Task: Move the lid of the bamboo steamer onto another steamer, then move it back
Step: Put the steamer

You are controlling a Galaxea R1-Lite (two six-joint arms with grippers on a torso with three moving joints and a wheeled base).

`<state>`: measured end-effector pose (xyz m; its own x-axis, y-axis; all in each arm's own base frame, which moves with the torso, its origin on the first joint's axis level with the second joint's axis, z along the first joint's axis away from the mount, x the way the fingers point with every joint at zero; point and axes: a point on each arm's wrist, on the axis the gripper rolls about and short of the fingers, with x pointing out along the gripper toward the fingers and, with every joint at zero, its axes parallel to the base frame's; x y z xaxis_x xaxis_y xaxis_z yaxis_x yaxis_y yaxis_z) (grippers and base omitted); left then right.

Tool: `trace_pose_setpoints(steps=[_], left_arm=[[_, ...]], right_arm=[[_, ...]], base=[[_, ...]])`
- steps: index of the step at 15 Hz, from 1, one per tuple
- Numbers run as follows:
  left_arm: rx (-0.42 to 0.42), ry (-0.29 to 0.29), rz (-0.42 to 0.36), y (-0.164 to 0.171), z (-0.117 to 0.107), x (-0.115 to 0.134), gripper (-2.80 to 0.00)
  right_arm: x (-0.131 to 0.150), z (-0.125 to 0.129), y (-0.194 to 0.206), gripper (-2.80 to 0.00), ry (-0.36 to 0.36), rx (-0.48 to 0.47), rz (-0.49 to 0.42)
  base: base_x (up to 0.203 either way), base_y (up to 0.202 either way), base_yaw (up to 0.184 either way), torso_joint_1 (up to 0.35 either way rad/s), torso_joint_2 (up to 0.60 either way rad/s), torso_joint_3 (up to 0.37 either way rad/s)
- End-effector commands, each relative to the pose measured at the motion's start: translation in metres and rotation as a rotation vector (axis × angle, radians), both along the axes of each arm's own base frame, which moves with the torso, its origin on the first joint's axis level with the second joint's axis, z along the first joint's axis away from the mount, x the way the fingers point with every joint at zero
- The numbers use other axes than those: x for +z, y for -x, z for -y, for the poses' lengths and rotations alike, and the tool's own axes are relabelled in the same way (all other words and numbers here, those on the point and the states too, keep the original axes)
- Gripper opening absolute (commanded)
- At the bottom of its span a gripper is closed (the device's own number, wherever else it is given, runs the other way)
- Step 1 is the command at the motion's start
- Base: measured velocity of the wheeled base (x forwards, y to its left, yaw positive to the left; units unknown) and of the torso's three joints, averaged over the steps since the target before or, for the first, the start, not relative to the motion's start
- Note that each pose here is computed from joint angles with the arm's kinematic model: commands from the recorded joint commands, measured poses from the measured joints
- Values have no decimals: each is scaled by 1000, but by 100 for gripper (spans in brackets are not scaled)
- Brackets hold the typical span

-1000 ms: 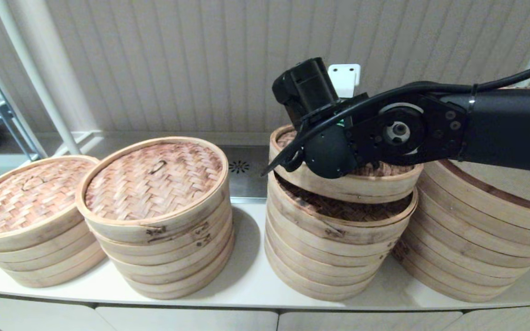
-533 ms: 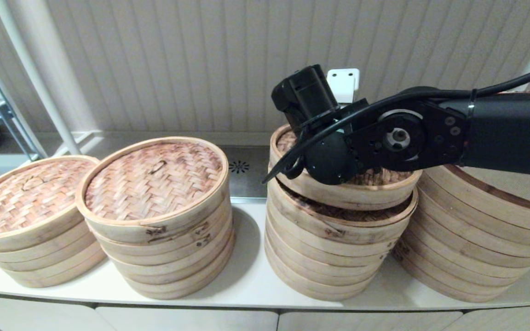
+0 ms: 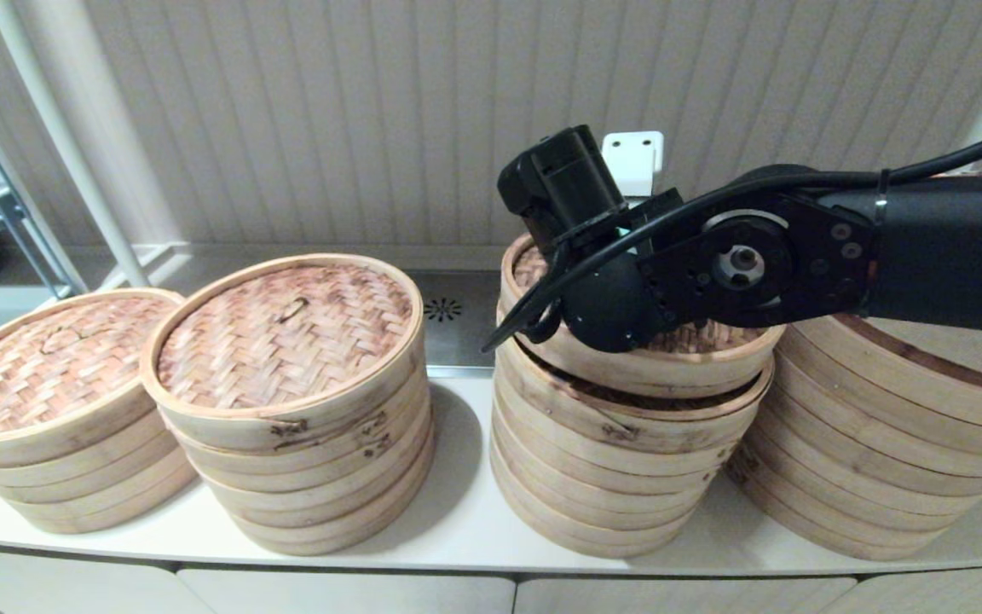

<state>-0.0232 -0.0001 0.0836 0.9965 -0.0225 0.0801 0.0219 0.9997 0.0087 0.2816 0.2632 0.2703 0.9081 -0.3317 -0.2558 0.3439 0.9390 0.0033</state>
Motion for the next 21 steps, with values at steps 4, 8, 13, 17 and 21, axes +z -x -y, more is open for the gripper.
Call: trace_pose_setpoints(steps=[4, 8, 13, 17, 21], left_arm=[[0, 0, -33, -3, 0, -9, -280], [0, 0, -30, -2, 0, -9, -280], [0, 0, -31, -3, 0, -9, -280], [0, 0, -31, -2, 0, -9, -280], [0, 0, -30, -2, 0, -9, -280]], right_arm=[[2, -2, 2, -280, 0, 2, 6], [1, -1, 1, -280, 2, -2, 5], [0, 0, 2, -280, 7, -9, 4], [0, 0, 2, -280, 5, -9, 4], [1, 1, 2, -280, 4, -9, 6]], base=[[0, 0, 0, 0, 0, 0], [0, 0, 0, 0, 0, 0], [0, 0, 0, 0, 0, 0], [0, 0, 0, 0, 0, 0], [0, 0, 0, 0, 0, 0]])
